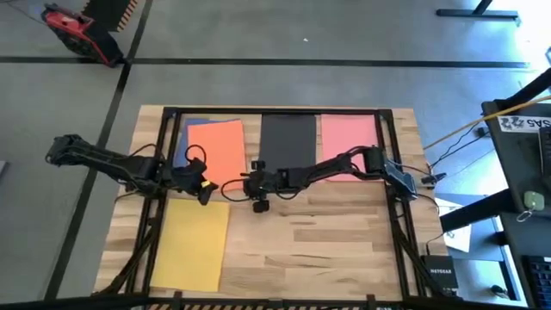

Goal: Organize paper
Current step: Move the orange paper to the bottom center of the table

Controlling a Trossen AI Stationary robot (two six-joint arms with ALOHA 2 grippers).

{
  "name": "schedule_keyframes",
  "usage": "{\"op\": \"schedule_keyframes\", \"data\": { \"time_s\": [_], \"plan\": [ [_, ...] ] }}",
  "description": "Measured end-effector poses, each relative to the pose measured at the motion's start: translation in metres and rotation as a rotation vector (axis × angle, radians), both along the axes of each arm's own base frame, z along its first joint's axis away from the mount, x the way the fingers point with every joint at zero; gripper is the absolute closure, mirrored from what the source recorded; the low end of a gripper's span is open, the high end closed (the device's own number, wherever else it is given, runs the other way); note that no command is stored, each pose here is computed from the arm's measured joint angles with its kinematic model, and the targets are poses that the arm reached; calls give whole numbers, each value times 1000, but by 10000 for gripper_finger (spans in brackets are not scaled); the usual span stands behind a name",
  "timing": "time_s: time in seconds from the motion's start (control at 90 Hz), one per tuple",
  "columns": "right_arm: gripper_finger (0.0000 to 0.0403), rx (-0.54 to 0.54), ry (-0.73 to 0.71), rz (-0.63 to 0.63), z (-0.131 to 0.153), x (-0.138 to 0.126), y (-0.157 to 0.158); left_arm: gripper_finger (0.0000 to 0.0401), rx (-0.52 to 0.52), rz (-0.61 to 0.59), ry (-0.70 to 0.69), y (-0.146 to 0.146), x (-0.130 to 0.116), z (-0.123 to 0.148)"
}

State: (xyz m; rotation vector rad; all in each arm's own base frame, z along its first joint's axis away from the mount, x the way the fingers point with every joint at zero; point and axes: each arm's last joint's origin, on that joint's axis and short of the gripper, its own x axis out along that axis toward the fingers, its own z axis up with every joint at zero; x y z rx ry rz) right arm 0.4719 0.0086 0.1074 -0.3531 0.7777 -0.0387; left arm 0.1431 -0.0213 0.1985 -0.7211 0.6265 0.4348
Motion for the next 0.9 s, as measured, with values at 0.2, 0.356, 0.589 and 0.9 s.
{"op": "schedule_keyframes", "data": {
  "time_s": [0.2, 0.356, 0.589, 0.9],
  "plan": [
    [261, 14, -7, 4, 1, 1, -2, 401, 0, 0, 2, 0, 0, 0],
    [300, 83, 1, -31, 0, 0, -15, 401, 2, 0, 9, 0, -1, -1],
    [394, 109, 18, -48, -2, -1, -25, 401, -2, 3, 7, 0, 0, -1],
    [401, 124, 20, -19, 14, 8, -15, 401, -5, 6, 6, 0, 0, 0]
  ]
}}
